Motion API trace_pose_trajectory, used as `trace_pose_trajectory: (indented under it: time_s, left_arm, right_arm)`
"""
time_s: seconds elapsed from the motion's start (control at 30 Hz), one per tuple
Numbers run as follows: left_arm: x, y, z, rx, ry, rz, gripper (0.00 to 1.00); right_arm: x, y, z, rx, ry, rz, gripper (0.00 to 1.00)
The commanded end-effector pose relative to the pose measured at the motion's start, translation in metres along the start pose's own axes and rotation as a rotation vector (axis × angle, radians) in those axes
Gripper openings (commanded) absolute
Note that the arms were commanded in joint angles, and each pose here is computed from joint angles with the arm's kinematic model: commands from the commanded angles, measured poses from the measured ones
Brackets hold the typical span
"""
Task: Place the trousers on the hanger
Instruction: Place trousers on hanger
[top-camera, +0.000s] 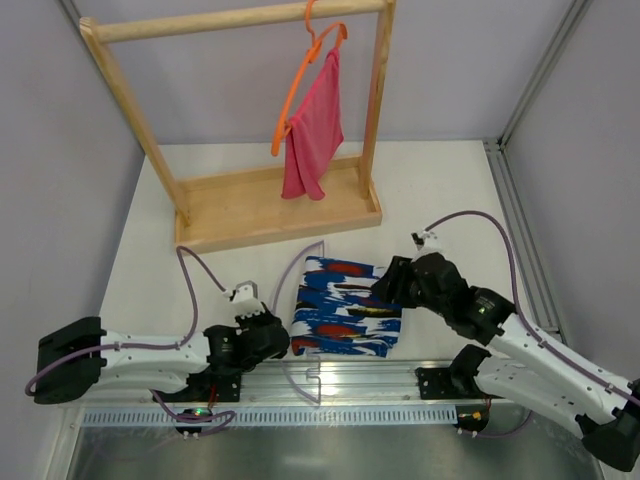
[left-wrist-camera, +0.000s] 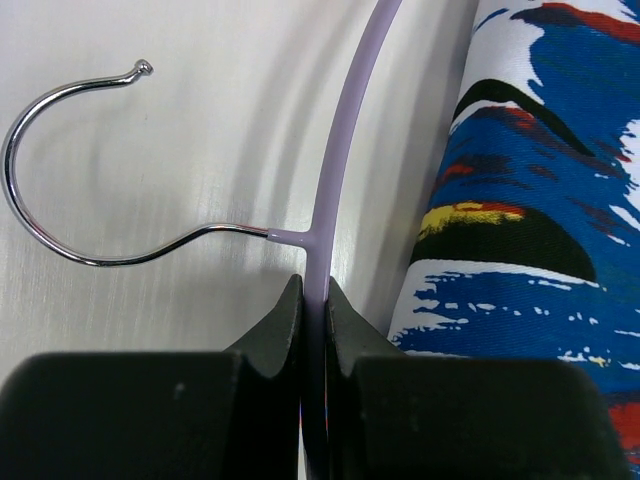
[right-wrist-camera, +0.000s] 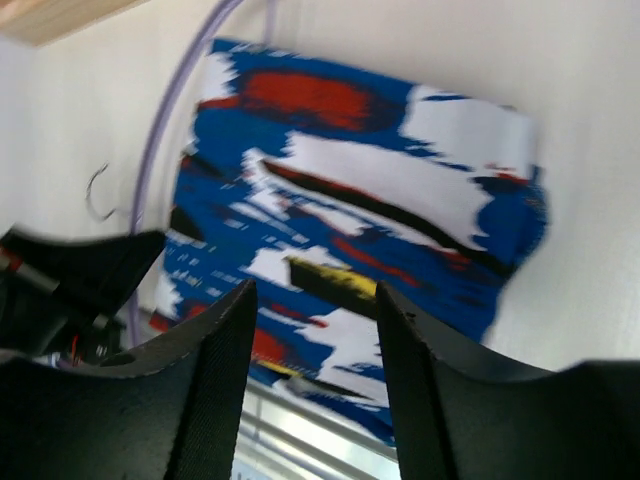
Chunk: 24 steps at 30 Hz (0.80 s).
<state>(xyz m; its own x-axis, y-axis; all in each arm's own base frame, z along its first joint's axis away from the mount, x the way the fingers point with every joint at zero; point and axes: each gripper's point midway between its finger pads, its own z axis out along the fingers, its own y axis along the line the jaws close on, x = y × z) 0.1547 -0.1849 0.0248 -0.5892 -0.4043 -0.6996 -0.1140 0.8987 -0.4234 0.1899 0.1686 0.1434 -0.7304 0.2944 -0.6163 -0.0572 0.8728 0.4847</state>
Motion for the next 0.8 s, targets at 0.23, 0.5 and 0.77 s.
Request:
trace_pose_trajectory:
  time_s: [0.23,0.5,0.77]
  left_arm:
    - [-0.027,-0.033,-0.015,0.115,-0.046,-0.035,0.11]
    - [-0.041,-0.052,-0.027,0.206,-0.053,-0.083,0.11]
    - [-0.044,-0.059,-0.033,0.252,-0.049,-0.106,0.10]
  right_arm:
    - [0.095,0.147,0.004,-0.514,0.154,-0.377,0.59]
    - [0.170,0.186,0.005,-0.643,0.205,-0.397,0.58]
    - [0.219,0.201,0.003,-0.645,0.206,-0.409,0.58]
